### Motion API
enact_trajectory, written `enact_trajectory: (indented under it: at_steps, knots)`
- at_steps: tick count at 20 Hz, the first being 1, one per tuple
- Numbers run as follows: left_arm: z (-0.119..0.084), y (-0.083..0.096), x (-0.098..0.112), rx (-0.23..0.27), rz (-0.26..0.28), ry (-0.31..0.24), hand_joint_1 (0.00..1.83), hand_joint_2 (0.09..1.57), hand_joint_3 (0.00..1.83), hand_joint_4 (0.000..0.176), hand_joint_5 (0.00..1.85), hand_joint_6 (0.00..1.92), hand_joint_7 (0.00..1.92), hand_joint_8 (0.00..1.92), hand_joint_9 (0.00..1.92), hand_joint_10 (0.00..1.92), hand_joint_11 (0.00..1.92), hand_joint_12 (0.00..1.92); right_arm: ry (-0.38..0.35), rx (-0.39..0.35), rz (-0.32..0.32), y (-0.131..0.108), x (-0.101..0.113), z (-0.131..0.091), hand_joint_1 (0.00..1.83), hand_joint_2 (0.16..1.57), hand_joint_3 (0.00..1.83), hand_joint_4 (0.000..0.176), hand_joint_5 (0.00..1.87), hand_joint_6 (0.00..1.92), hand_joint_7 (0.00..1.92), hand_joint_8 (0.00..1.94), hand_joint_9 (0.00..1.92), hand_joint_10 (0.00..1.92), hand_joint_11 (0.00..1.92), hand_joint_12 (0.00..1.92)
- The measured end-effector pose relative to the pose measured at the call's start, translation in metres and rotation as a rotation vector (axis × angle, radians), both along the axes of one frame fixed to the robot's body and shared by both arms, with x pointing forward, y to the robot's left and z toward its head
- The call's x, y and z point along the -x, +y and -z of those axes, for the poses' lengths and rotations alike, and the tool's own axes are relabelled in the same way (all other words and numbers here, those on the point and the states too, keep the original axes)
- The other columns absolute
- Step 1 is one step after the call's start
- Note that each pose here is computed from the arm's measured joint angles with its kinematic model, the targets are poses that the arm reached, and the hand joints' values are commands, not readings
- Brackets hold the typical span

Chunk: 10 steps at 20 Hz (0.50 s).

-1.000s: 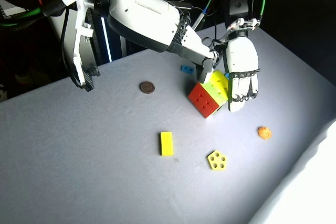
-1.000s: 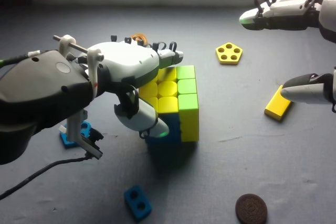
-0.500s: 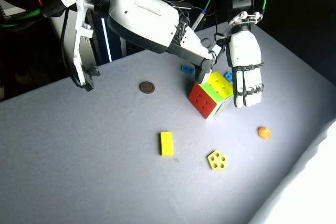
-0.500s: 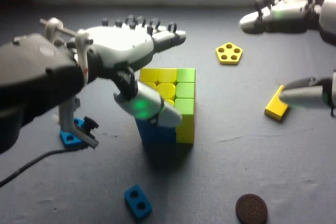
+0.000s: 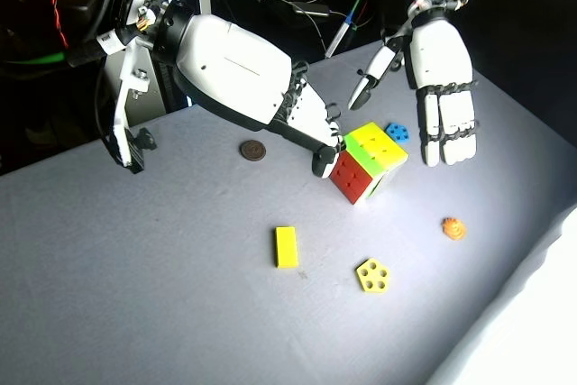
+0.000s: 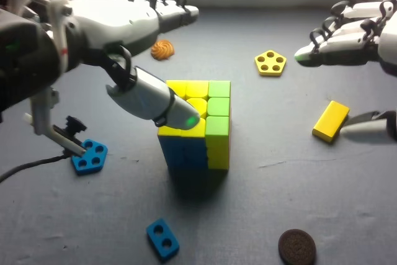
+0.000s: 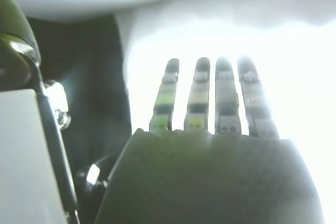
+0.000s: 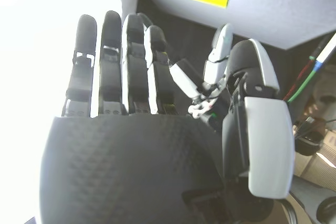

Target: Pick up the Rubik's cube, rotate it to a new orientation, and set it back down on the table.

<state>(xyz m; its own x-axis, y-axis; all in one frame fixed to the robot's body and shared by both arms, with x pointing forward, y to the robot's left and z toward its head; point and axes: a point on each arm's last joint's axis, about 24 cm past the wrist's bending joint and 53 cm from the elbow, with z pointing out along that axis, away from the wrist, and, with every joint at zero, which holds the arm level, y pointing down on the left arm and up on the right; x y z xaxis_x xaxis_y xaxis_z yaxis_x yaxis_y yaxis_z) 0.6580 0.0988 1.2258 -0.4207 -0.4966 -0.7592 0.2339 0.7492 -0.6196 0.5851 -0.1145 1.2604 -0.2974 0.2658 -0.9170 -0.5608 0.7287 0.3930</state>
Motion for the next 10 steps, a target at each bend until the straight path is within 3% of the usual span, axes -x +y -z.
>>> enact_trajectory:
  at_steps: [2, 3, 4, 7, 10]
  knots:
    - [0.000, 0.006, 0.002, 0.007, -0.014, 0.008, 0.59, 0.85, 0.01, 0.057, 0.00, 0.00, 0.00, 0.00, 0.00, 0.00, 0.00, 0.34, 0.004, -0.006, 0.033, -0.012, -0.015, 0.001, 0.45, 1.12, 0.00, 0.000, 0.31, 0.00, 0.30, 0.00, 0.21, 0.20, 0.00, 0.56]
    - [-0.001, 0.009, 0.002, 0.013, -0.021, 0.011, 0.59, 0.85, 0.01, 0.057, 0.00, 0.00, 0.00, 0.00, 0.00, 0.00, 0.00, 0.34, 0.013, -0.018, 0.045, -0.017, -0.020, 0.001, 0.45, 1.12, 0.00, 0.000, 0.31, 0.00, 0.30, 0.00, 0.21, 0.20, 0.00, 0.56]
    - [-0.004, 0.009, 0.002, 0.019, -0.022, 0.007, 0.58, 0.86, 0.00, 0.048, 0.00, 0.00, 0.00, 0.00, 0.00, 0.00, 0.00, 0.44, 0.024, -0.034, 0.062, -0.024, -0.025, 0.001, 0.44, 1.12, 0.00, 0.000, 0.30, 0.00, 0.26, 0.00, 0.21, 0.09, 0.00, 0.41]
    - [-0.007, 0.012, 0.005, 0.032, -0.022, 0.011, 0.58, 0.86, 0.00, 0.038, 0.00, 0.00, 0.00, 0.00, 0.00, 0.00, 0.00, 0.52, 0.045, -0.065, 0.064, -0.023, -0.027, 0.001, 0.44, 1.11, 0.00, 0.000, 0.29, 0.00, 0.26, 0.00, 0.22, 0.05, 0.00, 0.39]
    - [-0.011, 0.019, 0.005, 0.044, -0.035, 0.010, 0.57, 0.87, 0.00, 0.031, 0.00, 0.00, 0.00, 0.00, 0.00, 0.00, 0.00, 0.37, 0.098, -0.111, 0.057, -0.018, -0.024, 0.002, 0.43, 1.12, 0.00, 0.000, 0.29, 0.01, 0.25, 0.01, 0.22, 0.03, 0.00, 0.31]
